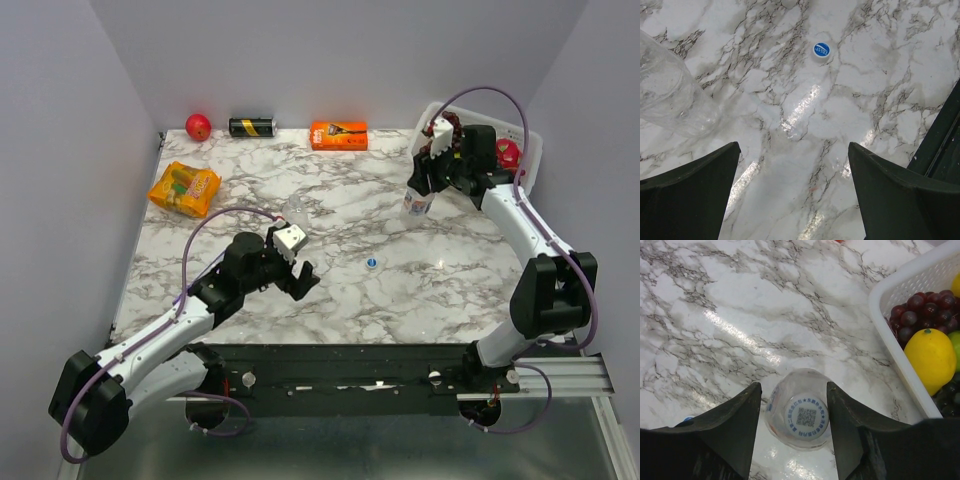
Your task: Screw on the bottle caps
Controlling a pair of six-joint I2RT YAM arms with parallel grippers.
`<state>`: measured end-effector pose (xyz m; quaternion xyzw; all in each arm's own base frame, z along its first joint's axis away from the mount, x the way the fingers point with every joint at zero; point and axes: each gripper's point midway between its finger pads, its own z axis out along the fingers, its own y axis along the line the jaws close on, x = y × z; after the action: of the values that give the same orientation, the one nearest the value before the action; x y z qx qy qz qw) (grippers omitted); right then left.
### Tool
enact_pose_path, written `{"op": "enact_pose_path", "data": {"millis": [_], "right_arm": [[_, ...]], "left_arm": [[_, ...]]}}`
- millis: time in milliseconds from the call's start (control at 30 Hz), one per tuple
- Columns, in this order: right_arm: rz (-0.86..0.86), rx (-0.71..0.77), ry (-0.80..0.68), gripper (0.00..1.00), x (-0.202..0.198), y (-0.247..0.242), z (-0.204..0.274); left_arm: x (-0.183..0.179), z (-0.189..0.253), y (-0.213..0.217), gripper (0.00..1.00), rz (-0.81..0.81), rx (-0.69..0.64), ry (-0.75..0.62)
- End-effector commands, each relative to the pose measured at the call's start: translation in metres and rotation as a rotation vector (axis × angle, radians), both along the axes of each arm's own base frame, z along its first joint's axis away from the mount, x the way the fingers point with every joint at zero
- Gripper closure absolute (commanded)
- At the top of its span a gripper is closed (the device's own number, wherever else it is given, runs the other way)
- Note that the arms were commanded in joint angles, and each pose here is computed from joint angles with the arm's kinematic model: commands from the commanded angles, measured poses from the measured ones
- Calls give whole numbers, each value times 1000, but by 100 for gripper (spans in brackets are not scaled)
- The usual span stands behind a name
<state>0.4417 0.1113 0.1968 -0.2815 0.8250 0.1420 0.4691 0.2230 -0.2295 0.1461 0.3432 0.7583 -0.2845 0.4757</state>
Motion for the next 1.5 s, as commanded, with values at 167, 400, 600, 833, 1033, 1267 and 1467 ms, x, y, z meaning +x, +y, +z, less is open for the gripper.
{"op": "enact_pose_path", "data": {"millis": [167, 400, 600, 833, 1033, 1267, 1467], "right_arm": [[-5, 70, -199, 29, 23, 9, 107], [245, 89, -132, 24, -5, 121, 85], [414, 157, -91, 22, -27, 214, 76], [532, 193, -66, 2, -41, 265, 69], [645, 265, -29, 1, -60, 289, 69], [649, 239, 3, 5, -63, 306, 47], [567, 183, -7, 16, -47, 312, 29]], "left_arm": [[2, 5, 25, 1, 10, 70, -34], [17, 27, 73, 1, 188, 99, -44], [37, 34, 116, 2, 388, 93, -39], [44, 43, 143, 2, 501, 64, -56], [46, 41, 149, 2, 520, 59, -56], [46, 37, 145, 1, 509, 39, -36], [46, 35, 143, 2, 500, 34, -28]]}}
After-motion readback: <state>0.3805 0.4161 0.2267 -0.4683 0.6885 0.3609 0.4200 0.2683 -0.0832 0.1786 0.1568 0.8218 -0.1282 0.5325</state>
